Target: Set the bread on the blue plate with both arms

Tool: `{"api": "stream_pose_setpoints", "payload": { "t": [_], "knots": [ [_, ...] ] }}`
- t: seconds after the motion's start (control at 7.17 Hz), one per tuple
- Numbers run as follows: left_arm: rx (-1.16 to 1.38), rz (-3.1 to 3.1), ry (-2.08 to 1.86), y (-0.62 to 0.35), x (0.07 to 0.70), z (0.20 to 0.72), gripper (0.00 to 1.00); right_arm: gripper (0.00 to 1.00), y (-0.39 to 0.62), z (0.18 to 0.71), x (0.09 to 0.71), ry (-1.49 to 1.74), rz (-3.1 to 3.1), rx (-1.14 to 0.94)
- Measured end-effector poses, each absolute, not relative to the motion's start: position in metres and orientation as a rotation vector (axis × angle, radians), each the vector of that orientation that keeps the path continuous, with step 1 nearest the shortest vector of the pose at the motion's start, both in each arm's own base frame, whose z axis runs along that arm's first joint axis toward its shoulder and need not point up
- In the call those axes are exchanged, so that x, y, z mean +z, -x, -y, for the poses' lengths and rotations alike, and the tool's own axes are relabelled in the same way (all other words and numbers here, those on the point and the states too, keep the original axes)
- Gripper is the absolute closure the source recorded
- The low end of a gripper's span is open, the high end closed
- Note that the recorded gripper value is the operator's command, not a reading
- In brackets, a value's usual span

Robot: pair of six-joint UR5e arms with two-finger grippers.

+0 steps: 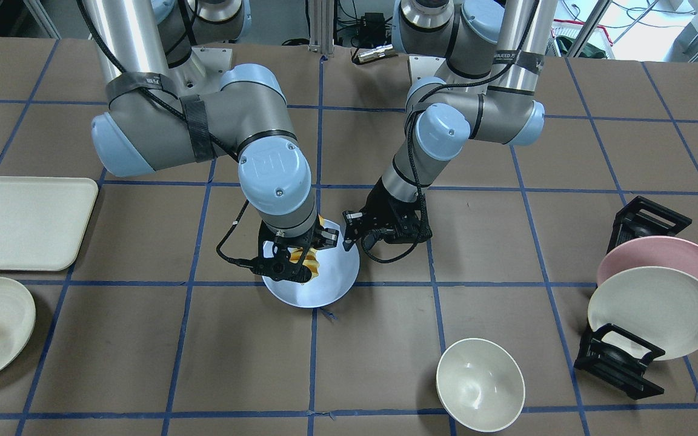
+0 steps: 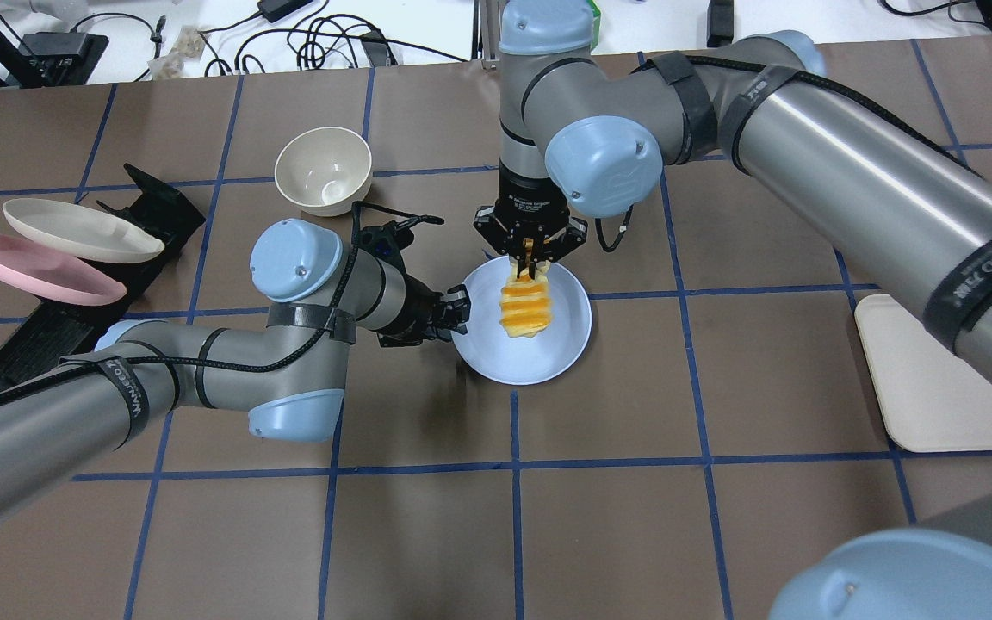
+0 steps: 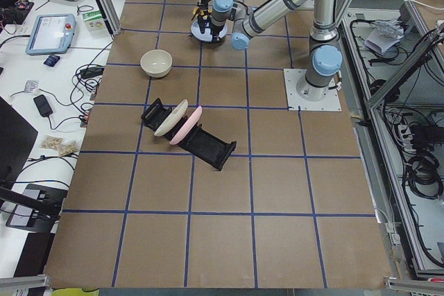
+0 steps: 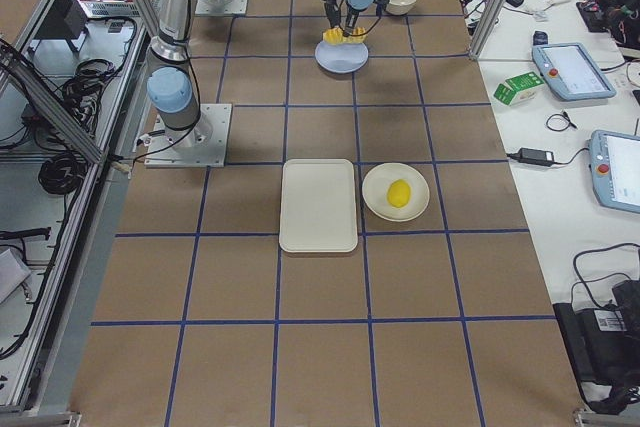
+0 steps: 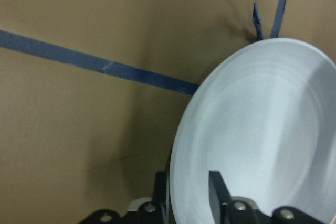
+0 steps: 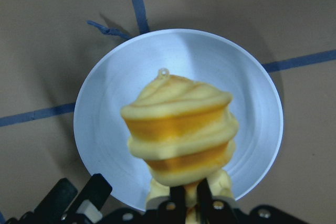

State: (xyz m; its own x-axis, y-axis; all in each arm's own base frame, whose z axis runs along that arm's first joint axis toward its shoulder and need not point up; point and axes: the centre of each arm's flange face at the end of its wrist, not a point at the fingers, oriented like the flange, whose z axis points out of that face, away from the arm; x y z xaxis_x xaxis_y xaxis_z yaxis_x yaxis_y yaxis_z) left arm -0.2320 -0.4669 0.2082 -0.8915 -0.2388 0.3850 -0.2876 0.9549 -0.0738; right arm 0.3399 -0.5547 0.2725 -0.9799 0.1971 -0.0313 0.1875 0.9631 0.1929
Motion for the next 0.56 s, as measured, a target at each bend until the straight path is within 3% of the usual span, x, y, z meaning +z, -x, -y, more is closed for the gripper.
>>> {"api": "stream_pose_setpoints", "payload": {
  "t": [0.28, 0.42, 0.56],
  "knots": [
    [0.209, 2.761, -0.322, 0.206, 0.227, 0.475, 0.00, 0.98, -0.341, 0.549, 0.248, -0.294, -3.030, 0.261],
    [0.212, 2.830, -0.238, 0.188, 0.241, 0.481, 0.00, 0.43, -0.342, 0.548, 0.239, -0.292, -3.020, 0.253],
    [0.181, 2.916, -0.148, 0.174, 0.270, 0.490, 0.00, 0.29, -0.343, 0.548, 0.232, -0.292, -3.017, 0.255]
  ]
}}
